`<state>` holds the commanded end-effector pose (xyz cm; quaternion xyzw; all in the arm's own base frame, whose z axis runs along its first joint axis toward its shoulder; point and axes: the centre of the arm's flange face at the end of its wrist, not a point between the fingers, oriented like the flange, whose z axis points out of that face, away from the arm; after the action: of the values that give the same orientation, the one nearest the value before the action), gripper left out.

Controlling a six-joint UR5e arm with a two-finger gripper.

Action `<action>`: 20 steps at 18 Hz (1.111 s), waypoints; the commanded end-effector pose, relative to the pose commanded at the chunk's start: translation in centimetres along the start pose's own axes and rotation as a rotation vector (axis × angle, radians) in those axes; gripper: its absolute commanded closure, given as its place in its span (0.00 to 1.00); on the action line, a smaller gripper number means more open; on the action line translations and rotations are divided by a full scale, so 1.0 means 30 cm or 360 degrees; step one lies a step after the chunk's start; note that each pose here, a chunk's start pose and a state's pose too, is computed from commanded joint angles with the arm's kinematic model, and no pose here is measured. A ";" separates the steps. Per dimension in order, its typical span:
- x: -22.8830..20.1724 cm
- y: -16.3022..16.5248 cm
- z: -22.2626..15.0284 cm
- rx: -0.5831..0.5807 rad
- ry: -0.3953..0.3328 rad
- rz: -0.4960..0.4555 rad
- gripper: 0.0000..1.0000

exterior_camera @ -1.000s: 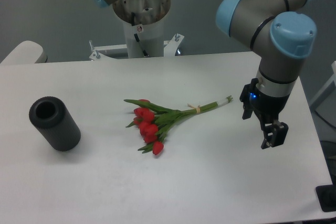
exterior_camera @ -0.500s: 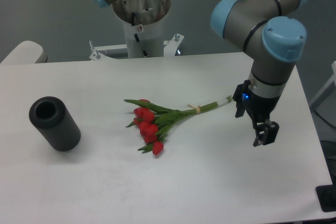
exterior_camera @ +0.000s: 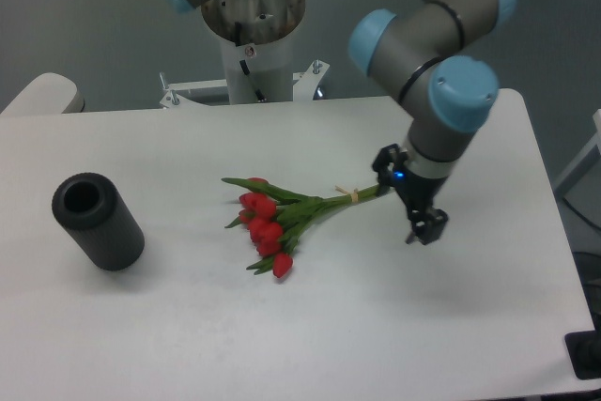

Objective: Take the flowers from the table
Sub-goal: 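Move the gripper over the tulip bouquet's stems near the flower heads, then lower the gripper and close it around the tulip stems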

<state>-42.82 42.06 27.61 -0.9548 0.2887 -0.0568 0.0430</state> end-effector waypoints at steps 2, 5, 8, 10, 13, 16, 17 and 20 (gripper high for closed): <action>0.092 -0.059 0.087 -0.0002 0.0072 -0.0059 0.00; 0.156 -0.129 0.162 -0.0011 0.0011 -0.0114 0.00; 0.210 -0.128 0.241 -0.0064 0.0015 -0.0087 0.00; 0.223 -0.141 0.259 -0.0068 0.0016 -0.0078 0.00; 0.233 -0.148 0.269 -0.0077 0.0026 -0.0083 0.00; 0.238 -0.160 0.283 -0.0077 0.0017 -0.0073 0.00; 0.234 -0.163 0.281 -0.0076 0.0003 -0.0067 0.00; 0.234 -0.166 0.300 -0.0076 -0.0006 -0.0063 0.00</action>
<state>-33.10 42.74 19.85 -0.9612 0.2709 -0.0488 0.0196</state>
